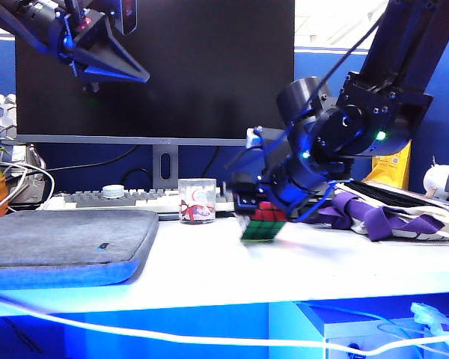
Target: Rotate the Rubik's Cube so that its red face is facing towards you.
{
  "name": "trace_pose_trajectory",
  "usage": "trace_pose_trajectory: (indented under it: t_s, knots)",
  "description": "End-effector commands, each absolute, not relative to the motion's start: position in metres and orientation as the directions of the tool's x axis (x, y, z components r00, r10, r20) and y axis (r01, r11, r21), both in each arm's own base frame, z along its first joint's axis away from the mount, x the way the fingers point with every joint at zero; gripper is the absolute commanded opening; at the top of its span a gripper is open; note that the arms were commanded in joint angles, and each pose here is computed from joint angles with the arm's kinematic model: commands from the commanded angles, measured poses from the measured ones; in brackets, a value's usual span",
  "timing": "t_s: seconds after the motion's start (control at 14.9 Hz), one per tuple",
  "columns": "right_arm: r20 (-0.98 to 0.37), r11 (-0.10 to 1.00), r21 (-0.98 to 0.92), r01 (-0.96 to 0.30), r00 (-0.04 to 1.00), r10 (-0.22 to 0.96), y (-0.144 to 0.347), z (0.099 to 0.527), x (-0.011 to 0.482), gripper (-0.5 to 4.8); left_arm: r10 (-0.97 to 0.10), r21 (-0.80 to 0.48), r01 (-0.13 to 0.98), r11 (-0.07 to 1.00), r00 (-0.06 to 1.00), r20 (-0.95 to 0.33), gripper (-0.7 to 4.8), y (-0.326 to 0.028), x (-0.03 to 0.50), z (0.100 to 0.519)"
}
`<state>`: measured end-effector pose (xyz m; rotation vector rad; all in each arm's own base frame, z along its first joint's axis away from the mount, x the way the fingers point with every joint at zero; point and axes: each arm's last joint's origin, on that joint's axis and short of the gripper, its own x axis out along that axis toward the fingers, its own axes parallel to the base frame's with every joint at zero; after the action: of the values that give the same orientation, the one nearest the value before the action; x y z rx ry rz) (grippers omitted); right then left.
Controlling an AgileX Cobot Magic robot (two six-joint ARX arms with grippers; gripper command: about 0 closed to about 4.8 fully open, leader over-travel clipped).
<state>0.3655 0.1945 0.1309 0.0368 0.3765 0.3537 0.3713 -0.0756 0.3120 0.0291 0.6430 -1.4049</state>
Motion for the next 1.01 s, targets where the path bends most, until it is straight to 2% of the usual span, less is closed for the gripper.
trace_pose_trajectory:
  t_s: [0.07, 0.13, 0.2, 0.27, 0.34, 0.4, 0.74, 1.01]
  knots:
    - [-0.331, 0.933, 0.146, -0.330, 0.872, 0.360, 0.197, 0.131, 0.366, 0.24, -0.920, -0.341, 0.926, 0.161, 0.016, -0.391, -0.05, -0.077, 0.371, 0.316]
    - [-0.341, 0.933, 0.153, -0.325, 0.869, 0.359, 0.197, 0.128, 0.366, 0.32, -0.923, -0.338, 0.928, 0.157, 0.015, -0.386, -0.05, -0.077, 0.371, 0.316]
    - [-0.356, 0.934, 0.178, -0.311, 0.864, 0.356, 0.197, 0.125, 0.366, 0.67, -0.923, -0.338, 0.928, 0.157, 0.016, -0.386, -0.05, -0.077, 0.371, 0.316]
    - [-0.366, 0.934, 0.181, -0.307, 0.861, 0.353, 0.197, 0.124, 0.366, 1.66, -0.922, -0.339, 0.928, 0.157, 0.015, -0.386, -0.05, -0.077, 0.371, 0.316]
    - [-0.371, 0.935, 0.180, -0.306, 0.859, 0.352, 0.196, 0.123, 0.366, 3.76, -0.922, -0.339, 0.928, 0.157, 0.015, -0.386, -0.05, -0.077, 0.371, 0.316]
    - [-0.377, 0.937, 0.177, -0.302, 0.858, 0.348, 0.196, 0.123, 0.366, 4.79, -0.923, -0.341, 0.927, 0.157, 0.014, -0.386, -0.05, -0.077, 0.371, 0.315]
    - [-0.349, 0.909, 0.207, -0.361, 0.841, 0.413, 0.192, 0.133, 0.368, 4.79, -0.921, -0.356, 0.921, 0.158, 0.008, -0.389, -0.05, -0.077, 0.370, 0.315]
    - [-0.394, 0.908, 0.108, -0.406, 0.821, 0.414, 0.179, 0.189, 0.351, 4.79, -0.894, -0.327, 0.924, 0.198, 0.034, -0.447, -0.05, -0.075, 0.370, 0.314]
